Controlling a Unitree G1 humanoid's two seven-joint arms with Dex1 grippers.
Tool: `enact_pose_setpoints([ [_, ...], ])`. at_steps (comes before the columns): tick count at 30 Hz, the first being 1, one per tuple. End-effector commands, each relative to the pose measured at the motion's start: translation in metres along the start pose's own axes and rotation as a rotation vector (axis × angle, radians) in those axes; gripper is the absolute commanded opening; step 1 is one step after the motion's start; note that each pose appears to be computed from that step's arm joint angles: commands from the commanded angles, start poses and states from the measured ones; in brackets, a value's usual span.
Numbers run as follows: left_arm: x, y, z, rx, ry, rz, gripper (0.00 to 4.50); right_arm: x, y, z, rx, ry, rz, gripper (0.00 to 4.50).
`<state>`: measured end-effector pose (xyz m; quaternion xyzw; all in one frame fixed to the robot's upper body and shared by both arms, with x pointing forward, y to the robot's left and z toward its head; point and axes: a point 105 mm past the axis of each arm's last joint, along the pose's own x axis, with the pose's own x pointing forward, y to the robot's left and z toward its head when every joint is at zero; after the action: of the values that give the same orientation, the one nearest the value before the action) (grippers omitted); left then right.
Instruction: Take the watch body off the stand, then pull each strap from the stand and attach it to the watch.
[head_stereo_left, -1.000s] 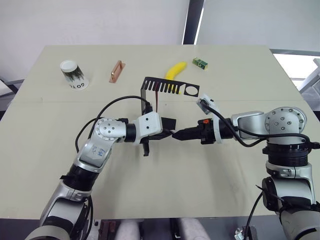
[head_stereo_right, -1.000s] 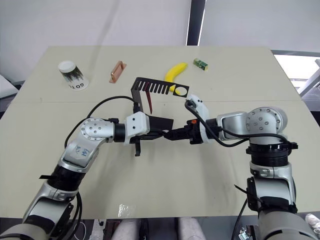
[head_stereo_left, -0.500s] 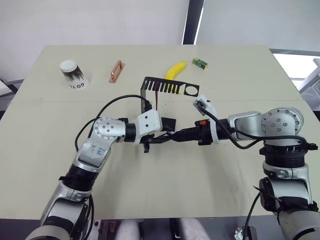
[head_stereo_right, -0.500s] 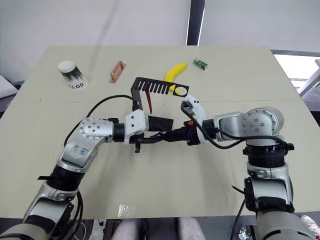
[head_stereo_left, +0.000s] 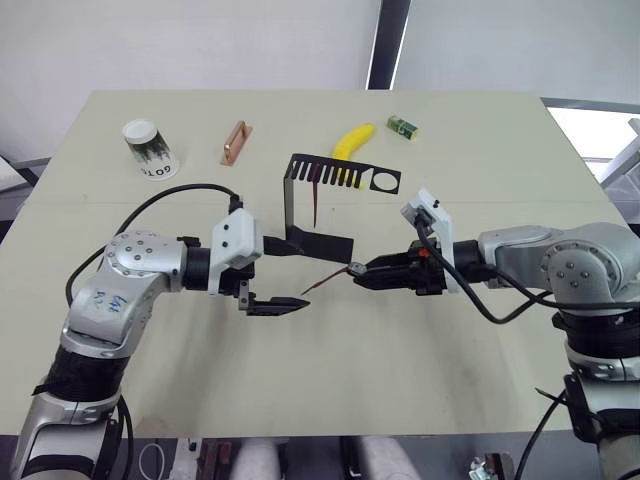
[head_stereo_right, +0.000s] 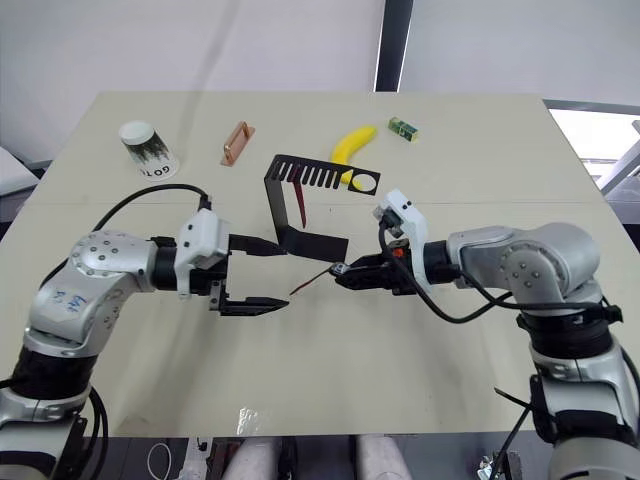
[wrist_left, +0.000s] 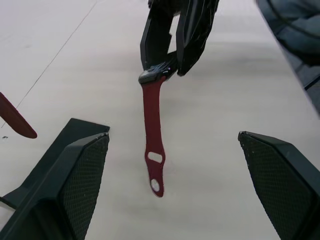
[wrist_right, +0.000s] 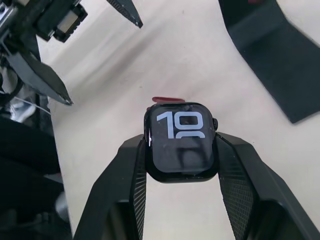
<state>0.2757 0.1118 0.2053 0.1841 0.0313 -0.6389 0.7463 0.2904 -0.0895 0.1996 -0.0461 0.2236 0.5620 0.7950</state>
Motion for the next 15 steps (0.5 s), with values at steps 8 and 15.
enact_pose_setpoints([
  [8, -0.01, -0.012, 0.008, 0.058, 0.014, -0.046, 4.46, -0.01, 0.016, -0.006, -0.464, -0.023, 0.053, 1.52],
  [15, -0.01, -0.012, 0.007, 0.071, 0.02, -0.054, 4.46, -0.012, 0.011, -0.009, -0.674, -0.024, 0.023, 1.52],
])
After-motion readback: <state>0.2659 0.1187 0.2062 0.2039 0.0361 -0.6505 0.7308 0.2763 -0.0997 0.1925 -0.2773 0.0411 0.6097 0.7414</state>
